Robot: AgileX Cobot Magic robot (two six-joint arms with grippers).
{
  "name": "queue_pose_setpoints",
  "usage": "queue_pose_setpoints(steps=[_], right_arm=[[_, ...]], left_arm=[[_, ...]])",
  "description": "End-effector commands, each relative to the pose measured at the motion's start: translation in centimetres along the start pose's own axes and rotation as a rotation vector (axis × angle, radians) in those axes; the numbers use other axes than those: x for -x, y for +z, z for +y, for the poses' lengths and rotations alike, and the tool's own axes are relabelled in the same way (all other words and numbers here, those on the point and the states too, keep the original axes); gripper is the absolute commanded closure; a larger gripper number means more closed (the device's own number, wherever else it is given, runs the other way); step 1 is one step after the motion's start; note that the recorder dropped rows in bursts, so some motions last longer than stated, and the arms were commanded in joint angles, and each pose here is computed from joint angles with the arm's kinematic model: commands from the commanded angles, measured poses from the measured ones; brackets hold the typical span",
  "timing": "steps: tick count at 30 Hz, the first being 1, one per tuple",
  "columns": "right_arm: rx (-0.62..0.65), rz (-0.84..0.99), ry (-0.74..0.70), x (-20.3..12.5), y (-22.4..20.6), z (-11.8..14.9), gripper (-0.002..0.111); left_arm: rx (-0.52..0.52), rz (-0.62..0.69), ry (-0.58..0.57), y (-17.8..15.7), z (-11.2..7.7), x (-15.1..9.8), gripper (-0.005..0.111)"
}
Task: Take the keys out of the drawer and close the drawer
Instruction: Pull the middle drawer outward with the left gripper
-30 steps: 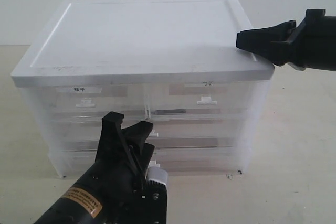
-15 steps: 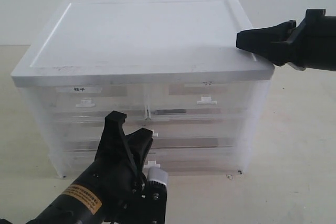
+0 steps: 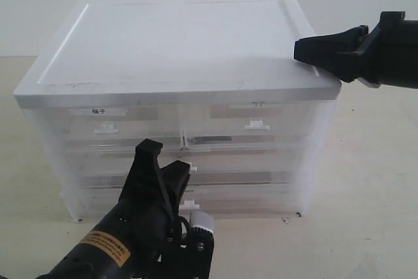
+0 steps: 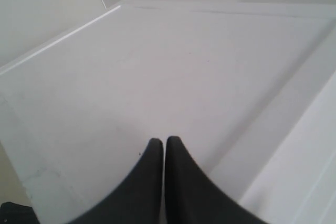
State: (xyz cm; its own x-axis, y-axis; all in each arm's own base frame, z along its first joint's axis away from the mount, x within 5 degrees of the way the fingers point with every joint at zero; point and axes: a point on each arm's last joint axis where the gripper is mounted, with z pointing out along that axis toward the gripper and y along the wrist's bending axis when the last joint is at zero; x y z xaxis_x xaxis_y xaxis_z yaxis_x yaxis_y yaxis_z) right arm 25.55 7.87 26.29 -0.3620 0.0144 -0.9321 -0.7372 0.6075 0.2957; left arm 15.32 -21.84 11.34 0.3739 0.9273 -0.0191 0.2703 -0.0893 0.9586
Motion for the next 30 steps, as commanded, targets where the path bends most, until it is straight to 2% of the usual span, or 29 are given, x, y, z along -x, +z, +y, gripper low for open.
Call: queue_pose_setpoints(steps=[1,7,14,20,30], right_arm=[[-0.019,0.017,-0.017,-0.1,0.0,-0.2,0.109],[-0.021,0.018,-0.017,-0.1,0.0,-0.2,0.109],[-0.021,0.018,-0.017,-0.1,0.0,-0.2,0.109],[-0.021,0.018,-0.017,-0.1,0.0,-0.2,0.109],[-0.025,0.019,-0.017,-0.2,0.0,-0.2,0.109]], left_arm=[[-0.154,-0.013,0.012,-1.5,-1.8,1.0,0.102],[-0.278,-0.013,-0.026,-3.1,-1.9,1.7,0.102],[-0.238,-0.075,-0.056,-4.9,0.4,2.5,0.102],[-0.393,-0.113,-0.15,-6.3,0.7,2.6,0.102],[-0.515,-0.271,-0.271,-8.4,2.5,3.2,0.102]])
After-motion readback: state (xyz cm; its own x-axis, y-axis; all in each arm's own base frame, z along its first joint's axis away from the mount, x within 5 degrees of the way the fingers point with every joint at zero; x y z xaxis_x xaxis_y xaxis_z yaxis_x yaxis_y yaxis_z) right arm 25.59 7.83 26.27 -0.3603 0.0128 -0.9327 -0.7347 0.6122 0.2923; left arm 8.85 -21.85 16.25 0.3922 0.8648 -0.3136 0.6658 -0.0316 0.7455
